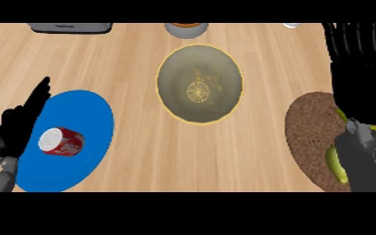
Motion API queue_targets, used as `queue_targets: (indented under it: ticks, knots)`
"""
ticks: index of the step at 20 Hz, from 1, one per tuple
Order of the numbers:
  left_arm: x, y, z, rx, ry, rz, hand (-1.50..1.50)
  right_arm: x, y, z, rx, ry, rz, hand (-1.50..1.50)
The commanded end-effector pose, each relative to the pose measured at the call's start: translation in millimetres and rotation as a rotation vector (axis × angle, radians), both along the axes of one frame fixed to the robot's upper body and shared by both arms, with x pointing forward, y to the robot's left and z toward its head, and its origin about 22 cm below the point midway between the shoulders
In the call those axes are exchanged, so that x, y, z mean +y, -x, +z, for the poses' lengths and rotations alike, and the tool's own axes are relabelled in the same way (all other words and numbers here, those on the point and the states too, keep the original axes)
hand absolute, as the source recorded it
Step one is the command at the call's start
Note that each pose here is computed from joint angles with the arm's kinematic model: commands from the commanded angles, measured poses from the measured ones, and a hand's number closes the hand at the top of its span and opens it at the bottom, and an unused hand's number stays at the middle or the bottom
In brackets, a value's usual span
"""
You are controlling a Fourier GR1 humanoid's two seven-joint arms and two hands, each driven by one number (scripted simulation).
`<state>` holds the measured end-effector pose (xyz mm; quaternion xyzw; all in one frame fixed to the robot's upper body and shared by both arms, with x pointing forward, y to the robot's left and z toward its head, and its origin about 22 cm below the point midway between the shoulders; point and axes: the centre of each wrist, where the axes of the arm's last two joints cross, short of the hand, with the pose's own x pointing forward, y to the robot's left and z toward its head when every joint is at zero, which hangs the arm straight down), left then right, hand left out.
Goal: Pick the lemon from the placemat and place it in the bowl
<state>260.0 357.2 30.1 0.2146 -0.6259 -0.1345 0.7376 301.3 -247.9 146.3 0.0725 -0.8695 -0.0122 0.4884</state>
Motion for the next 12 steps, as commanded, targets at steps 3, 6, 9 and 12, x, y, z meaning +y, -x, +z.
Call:
queue_targets:
  ticks: [3, 6, 9, 12]
  knots:
    - [-47, -1.5, -13, -0.031, 0.256, -0.07, 0.0, -56, 40, -44, -0.04, 0.216, -0.335, 1.5]
    - [-77, -4.0, -15, -0.069, 0.45, -0.12, 0.0, -96, 63, -49, -0.111, 0.335, -0.606, 1.5]
    - [-88, 5.1, -27, -0.047, 0.54, -0.113, 0.0, -122, 95, -101, 0.052, 0.147, -1.037, -1.5]
    - [-115, 2.9, -19, -0.042, 0.606, -0.193, 0.0, -97, 129, -135, -0.116, 0.33, -1.021, -1.5]
